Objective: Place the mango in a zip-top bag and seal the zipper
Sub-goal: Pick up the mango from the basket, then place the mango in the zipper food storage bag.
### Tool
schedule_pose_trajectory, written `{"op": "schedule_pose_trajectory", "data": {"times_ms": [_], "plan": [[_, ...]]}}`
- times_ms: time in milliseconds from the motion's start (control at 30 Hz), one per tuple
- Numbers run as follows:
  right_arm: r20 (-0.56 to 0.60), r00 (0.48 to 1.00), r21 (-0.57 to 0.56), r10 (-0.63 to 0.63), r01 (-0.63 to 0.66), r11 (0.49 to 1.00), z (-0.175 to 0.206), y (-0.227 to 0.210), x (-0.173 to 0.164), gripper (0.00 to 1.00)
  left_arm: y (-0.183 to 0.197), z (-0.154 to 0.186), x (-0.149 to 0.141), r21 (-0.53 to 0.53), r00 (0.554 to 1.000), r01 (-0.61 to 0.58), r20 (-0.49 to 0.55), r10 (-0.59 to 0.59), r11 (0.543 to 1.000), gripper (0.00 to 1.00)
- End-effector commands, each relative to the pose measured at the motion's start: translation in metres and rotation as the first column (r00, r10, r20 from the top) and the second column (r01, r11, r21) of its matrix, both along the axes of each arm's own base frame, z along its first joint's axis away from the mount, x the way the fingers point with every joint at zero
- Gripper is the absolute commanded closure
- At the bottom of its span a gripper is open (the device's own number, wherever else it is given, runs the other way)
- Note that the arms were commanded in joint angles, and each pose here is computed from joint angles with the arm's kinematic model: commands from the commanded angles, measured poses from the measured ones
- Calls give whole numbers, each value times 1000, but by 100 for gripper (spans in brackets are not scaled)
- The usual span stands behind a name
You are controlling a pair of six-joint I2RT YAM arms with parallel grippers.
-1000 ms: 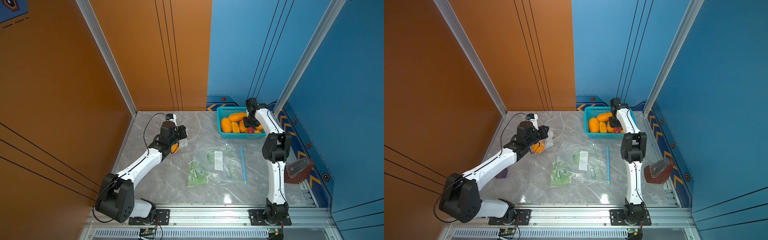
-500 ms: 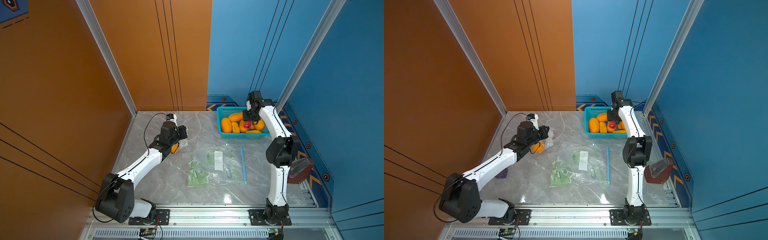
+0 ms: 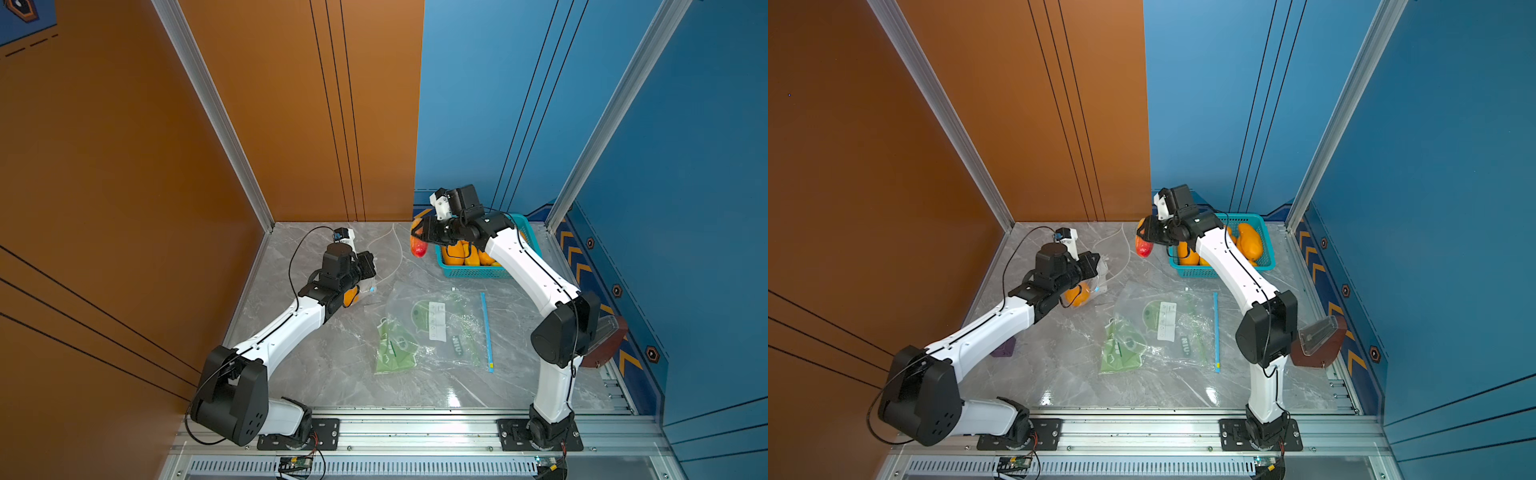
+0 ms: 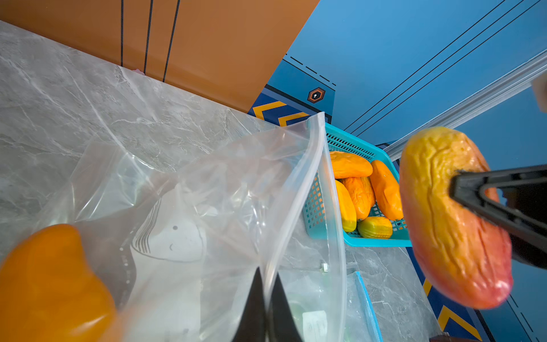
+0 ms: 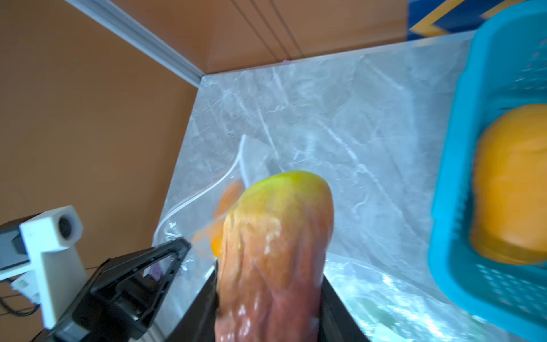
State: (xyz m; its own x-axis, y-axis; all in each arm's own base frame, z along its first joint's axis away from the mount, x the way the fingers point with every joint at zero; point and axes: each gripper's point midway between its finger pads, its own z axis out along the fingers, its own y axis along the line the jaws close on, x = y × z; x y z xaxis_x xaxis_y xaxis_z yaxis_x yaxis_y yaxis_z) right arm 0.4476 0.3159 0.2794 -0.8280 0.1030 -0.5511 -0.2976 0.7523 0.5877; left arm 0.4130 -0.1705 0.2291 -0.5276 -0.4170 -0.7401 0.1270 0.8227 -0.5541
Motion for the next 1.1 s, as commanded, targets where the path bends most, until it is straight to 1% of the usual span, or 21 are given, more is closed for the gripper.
{"op": "schedule_pose_trajectory", "data": {"times_ms": [0,133,167,200,333,500,533,567,633,700,767,900,1000,1067], "plan": [[-29,999,109,23,-20,994,2,41,-3,90,-6,3,-1,-9,1000,16,1,-16,1000,100],[-57,998,119,35,-28,992,-8,64,-3,89,-6,4,-2,-10,1000,16,3,-16,1000,100],[-87,996,108,29,-20,994,-24,69,1,89,-7,4,-2,-10,1000,18,3,-18,1000,100],[-95,995,104,24,-14,994,-29,71,2,89,-7,5,-2,-11,1000,17,5,-17,1000,100],[-111,994,70,-14,22,997,-46,73,7,89,-8,4,-1,-11,1000,18,1,-18,1000,100],[-108,991,12,-83,84,996,-65,70,16,84,-12,2,-1,-13,1000,30,-5,-30,999,100],[-101,990,-6,-99,99,995,-69,70,18,82,-12,1,-1,-15,999,32,-7,-32,999,100],[-97,989,-23,-114,112,993,-73,69,20,77,-13,1,-1,-14,999,32,-7,-32,999,100],[-99,987,-43,-125,122,992,-81,69,20,70,-13,2,-2,-14,999,32,-4,-32,999,100],[-102,987,-52,-124,119,992,-84,71,19,56,-12,2,-2,-14,1000,26,-5,-26,1000,100],[-94,989,-55,-113,108,993,-81,73,16,50,-11,3,-2,-14,1000,23,-1,-23,1000,100],[-60,993,-71,-104,100,992,-67,68,11,34,-10,3,-2,-12,1000,17,1,-17,1000,100],[-30,995,-79,-98,95,992,-52,62,7,27,-8,2,-2,-9,1000,10,-2,-10,1000,100],[-7,996,-82,-94,93,992,-38,56,3,27,-8,2,-2,-8,1000,9,0,-9,1000,100]]}}
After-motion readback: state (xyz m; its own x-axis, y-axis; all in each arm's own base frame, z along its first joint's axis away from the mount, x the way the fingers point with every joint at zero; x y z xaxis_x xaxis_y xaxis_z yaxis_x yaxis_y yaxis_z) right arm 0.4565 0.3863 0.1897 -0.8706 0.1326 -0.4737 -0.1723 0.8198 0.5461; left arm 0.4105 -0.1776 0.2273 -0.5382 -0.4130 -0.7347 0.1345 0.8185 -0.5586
